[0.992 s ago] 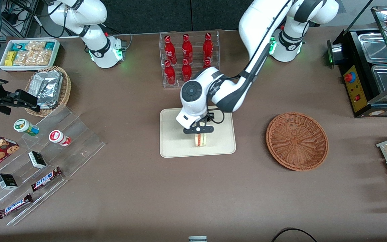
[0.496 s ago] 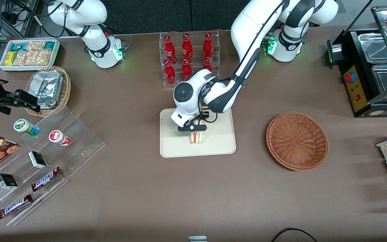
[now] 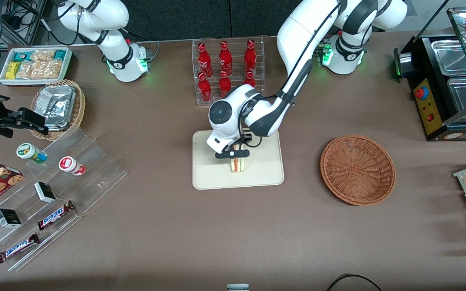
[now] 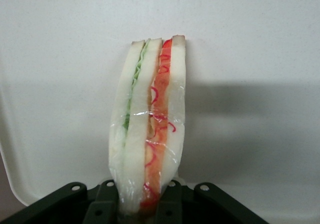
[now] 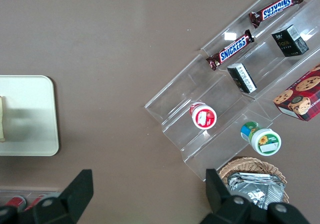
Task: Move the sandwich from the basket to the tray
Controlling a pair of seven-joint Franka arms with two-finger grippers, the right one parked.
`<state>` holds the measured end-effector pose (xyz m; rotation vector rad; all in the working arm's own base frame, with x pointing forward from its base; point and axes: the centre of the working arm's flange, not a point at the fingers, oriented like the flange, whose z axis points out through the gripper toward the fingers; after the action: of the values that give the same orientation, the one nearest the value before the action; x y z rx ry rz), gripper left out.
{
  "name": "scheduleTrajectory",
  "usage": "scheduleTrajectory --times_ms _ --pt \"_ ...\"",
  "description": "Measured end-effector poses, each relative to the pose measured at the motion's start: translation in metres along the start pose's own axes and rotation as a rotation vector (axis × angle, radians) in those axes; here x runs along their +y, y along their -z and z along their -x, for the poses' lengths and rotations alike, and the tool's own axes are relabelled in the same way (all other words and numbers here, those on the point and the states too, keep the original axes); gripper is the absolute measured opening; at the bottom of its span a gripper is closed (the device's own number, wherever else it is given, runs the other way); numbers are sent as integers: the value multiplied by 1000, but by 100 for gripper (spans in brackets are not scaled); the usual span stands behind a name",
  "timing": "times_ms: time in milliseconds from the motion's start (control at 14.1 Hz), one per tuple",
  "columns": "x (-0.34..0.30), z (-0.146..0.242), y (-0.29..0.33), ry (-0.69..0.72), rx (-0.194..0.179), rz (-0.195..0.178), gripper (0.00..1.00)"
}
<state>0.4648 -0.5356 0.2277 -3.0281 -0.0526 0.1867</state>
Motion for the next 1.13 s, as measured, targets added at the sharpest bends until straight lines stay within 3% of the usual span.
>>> scheduleTrajectory --times_ms 71,213,709,921,1134 --pt "0 0 -1 1 -1 -1 19" --pt "0 0 -4 1 -3 -4 33" --pt "4 0 2 11 6 3 100" --pt "-2 -9 23 32 30 18 100" --pt "-29 -28 56 79 26 4 100"
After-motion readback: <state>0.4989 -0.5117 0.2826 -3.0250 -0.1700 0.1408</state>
